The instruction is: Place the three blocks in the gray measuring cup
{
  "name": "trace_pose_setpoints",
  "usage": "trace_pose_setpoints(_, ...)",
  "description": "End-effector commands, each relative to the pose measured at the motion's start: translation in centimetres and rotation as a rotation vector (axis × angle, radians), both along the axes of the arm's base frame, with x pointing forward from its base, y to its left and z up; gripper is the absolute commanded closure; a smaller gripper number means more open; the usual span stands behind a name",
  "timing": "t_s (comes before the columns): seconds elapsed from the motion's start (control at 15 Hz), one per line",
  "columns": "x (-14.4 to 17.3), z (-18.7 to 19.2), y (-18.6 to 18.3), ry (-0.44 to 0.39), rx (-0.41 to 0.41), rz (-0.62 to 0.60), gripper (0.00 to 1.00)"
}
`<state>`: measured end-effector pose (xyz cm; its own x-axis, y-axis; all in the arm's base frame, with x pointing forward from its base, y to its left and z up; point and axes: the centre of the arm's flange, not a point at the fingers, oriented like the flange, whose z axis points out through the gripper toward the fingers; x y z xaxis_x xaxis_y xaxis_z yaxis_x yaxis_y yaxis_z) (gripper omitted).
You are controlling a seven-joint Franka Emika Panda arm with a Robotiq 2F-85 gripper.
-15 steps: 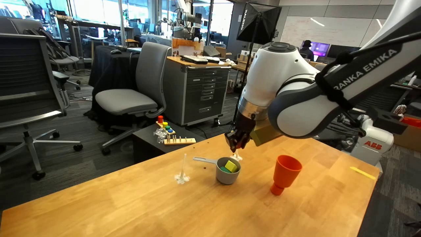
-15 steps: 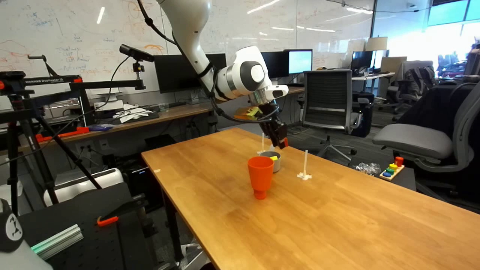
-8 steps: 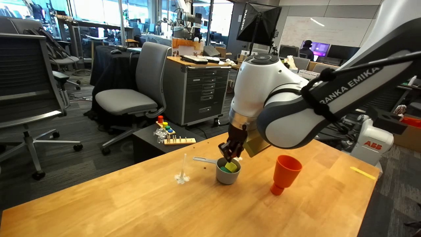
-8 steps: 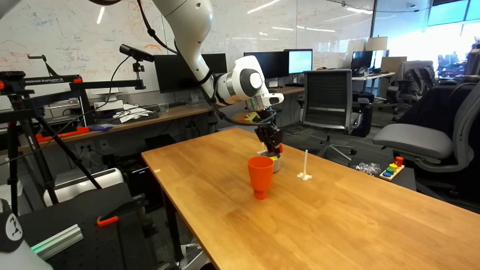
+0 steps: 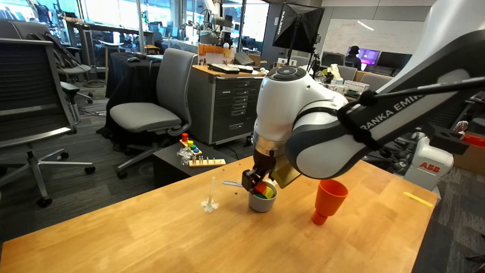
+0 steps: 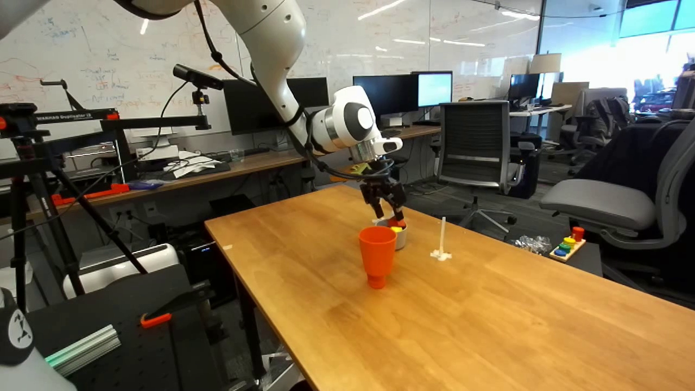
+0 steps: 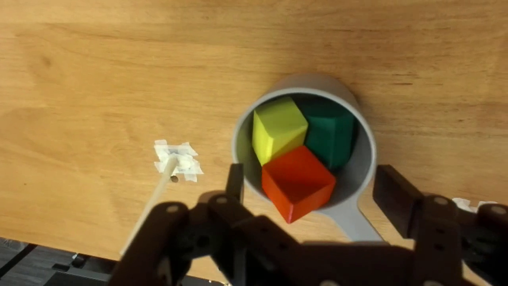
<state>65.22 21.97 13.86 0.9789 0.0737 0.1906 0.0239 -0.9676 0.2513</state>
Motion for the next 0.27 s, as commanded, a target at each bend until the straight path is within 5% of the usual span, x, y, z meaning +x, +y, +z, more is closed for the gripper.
trace_pose_setpoints(0.0, 0.1, 1.0, 1.5, -0.010, -0.052, 0.045, 0.00)
trace_pose_setpoints(0.2, -0.4, 0.2, 1.2, -0.003, -0.037, 0.044, 0.00)
